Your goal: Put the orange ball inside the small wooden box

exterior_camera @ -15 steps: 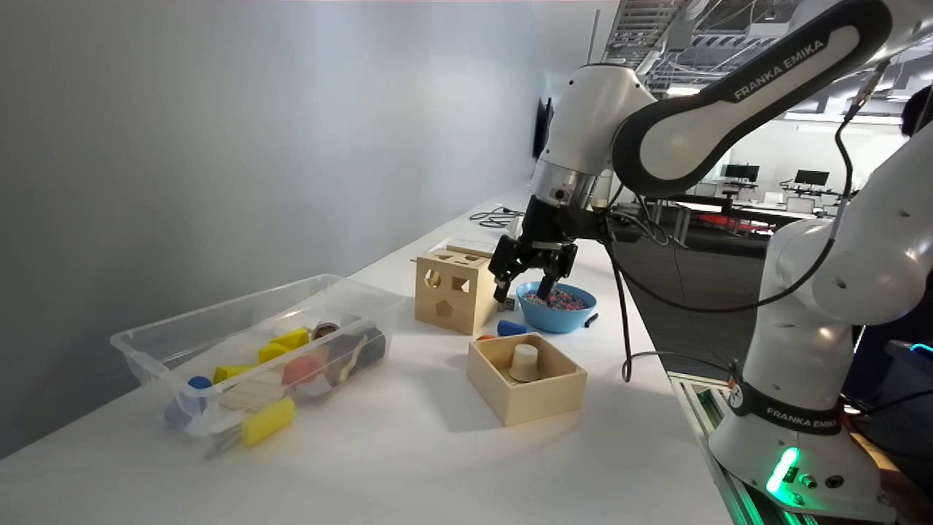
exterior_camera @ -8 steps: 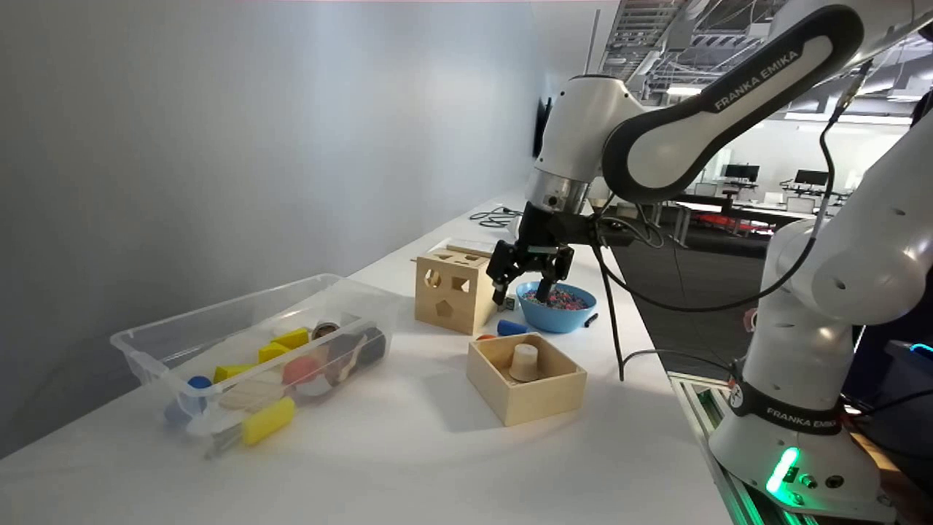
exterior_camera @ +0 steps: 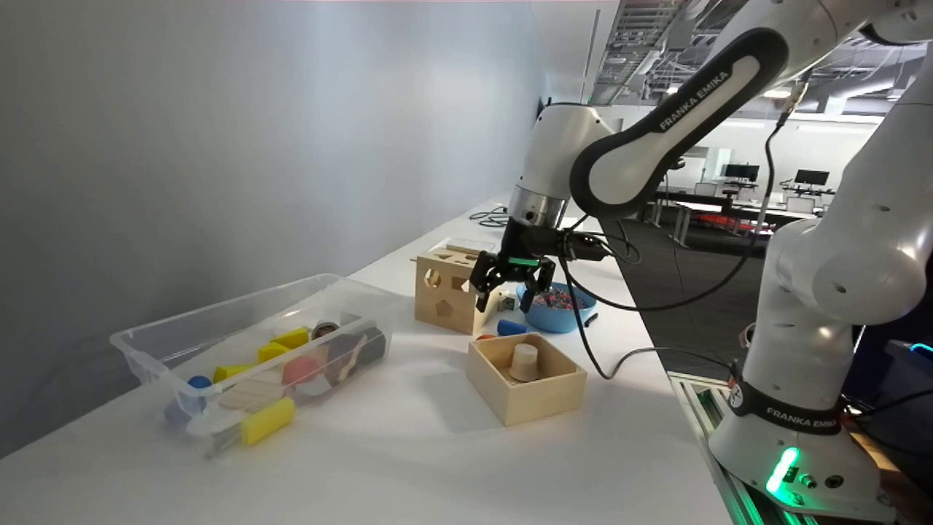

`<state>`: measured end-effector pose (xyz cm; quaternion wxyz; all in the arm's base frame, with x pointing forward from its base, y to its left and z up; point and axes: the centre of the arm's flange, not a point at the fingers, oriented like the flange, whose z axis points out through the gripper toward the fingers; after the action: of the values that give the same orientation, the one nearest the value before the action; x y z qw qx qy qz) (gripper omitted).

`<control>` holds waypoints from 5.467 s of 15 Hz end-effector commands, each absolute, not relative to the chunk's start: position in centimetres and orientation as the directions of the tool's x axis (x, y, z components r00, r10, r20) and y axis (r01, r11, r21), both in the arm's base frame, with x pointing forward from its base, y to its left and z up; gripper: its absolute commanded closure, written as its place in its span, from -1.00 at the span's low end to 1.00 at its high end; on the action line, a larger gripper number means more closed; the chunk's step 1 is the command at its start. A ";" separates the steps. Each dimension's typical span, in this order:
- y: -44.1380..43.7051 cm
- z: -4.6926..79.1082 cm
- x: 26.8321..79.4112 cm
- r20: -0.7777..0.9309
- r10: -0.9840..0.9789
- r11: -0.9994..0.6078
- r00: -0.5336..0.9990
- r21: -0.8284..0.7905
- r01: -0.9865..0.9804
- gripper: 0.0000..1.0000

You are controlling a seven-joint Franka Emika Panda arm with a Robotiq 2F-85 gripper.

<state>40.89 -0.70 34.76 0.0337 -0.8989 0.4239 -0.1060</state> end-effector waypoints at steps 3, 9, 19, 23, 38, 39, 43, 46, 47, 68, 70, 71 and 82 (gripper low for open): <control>0.9 32.6 44.5 0.059 -0.815 -0.572 0.576 -0.237 -0.785 -1.00; 2.8 31.7 44.3 -0.014 -0.821 -0.551 0.571 -0.244 -0.798 -1.00; 1.4 31.4 43.5 -0.010 -0.809 -0.577 0.588 -0.180 -0.797 -1.00; 1.2 30.8 43.0 -0.032 -0.814 -0.571 0.580 -0.138 -0.809 -1.00; 0.9 28.6 43.7 0.091 -0.770 -0.638 0.632 -0.114 -0.761 -1.00; 0.9 28.4 43.7 0.095 -0.768 -0.640 0.633 -0.116 -0.759 -1.00; 0.9 28.0 43.8 0.096 -0.766 -0.643 0.636 -0.121 -0.756 -0.18; 0.7 28.2 43.7 0.105 -0.764 -0.645 0.637 -0.126 -0.754 0.24; 0.7 28.6 43.6 0.105 -0.763 -0.646 0.638 -0.130 -0.752 0.33; 8.2 36.1 35.5 0.126 -0.530 -0.848 0.839 -0.077 -0.524 0.33; 8.3 35.2 35.9 0.109 -0.535 -0.845 0.838 -0.089 -0.528 0.33; 8.3 34.8 35.9 0.096 -0.538 -0.843 0.838 -0.083 -0.531 0.33; 8.8 31.5 35.9 -0.009 -0.548 -0.837 0.837 -0.004 -0.548 -0.94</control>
<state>36.76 8.82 32.06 -0.0052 -0.9589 0.2834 -0.0078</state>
